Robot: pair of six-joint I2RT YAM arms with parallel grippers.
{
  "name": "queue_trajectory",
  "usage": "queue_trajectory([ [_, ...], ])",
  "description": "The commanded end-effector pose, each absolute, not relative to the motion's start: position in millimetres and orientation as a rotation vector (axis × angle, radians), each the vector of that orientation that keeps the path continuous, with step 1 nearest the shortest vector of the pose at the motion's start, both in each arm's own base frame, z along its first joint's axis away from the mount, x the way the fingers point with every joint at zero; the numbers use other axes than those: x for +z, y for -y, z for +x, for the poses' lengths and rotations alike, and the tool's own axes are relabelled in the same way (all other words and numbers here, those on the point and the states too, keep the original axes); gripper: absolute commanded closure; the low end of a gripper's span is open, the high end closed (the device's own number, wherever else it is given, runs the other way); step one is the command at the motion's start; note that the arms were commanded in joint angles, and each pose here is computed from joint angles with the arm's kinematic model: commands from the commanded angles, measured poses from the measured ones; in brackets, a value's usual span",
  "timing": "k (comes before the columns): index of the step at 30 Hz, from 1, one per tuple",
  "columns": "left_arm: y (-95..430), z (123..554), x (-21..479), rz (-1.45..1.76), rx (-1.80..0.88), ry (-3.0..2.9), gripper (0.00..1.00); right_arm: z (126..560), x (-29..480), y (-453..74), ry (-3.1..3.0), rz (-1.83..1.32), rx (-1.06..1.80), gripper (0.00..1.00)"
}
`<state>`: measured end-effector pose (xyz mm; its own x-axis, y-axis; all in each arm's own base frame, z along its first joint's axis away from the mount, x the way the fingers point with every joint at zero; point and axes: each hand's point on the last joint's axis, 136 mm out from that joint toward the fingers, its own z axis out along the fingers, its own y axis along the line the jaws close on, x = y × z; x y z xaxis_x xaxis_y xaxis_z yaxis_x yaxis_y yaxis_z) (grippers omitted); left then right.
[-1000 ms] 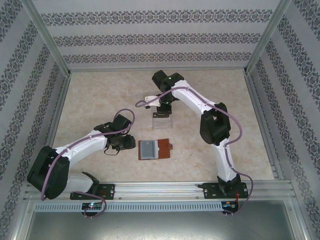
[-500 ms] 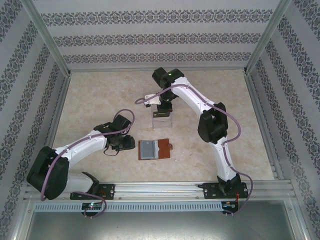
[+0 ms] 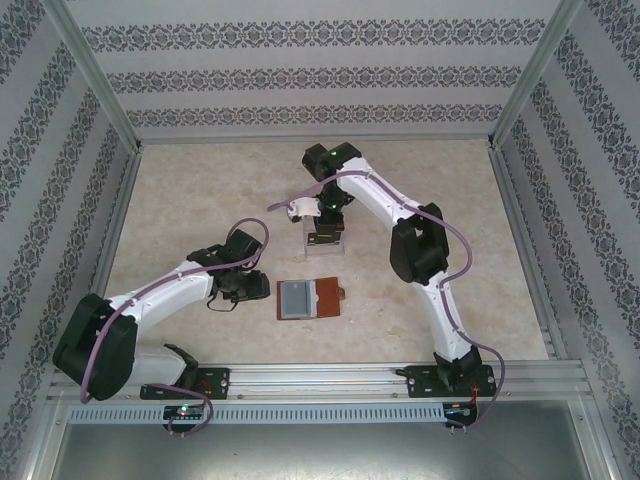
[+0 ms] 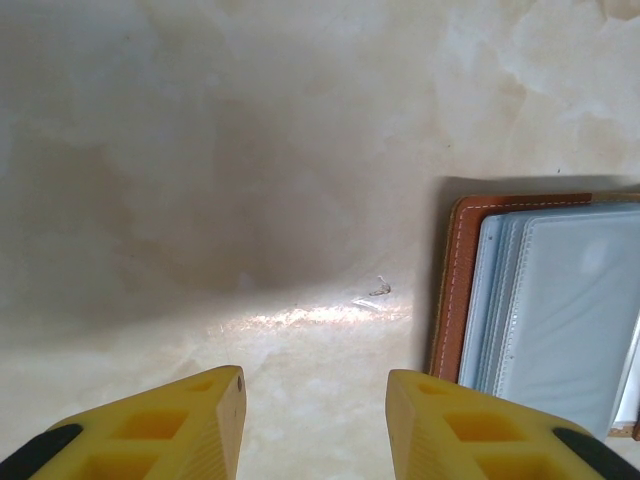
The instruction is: Take the credit cards out of the card holder
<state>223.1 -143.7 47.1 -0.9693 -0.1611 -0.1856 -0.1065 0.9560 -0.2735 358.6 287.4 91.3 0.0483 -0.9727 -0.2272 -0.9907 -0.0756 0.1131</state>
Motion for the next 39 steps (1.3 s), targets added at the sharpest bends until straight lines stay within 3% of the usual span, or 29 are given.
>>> queue_trajectory([
  [1, 137, 222, 53, -0.202, -0.37, -2.895, 0.58, 350, 90, -298, -2.063, -2.244, 0.439, 1.0],
  [16, 135, 221, 55, -0.205, -0.365, -2.889, 0.58, 351, 80, -312, -2.091, -2.243, 0.492, 1.0],
  [25, 135, 221, 55, -0.208, -0.364, -2.888, 0.58, 361, 79, -305, -2.13, -2.204, 0.442, 0.8],
  [39, 137, 223, 58, -0.203, -0.375, -2.882, 0.58, 377, 96, -294, -2.148, -2.112, 0.365, 0.78],
])
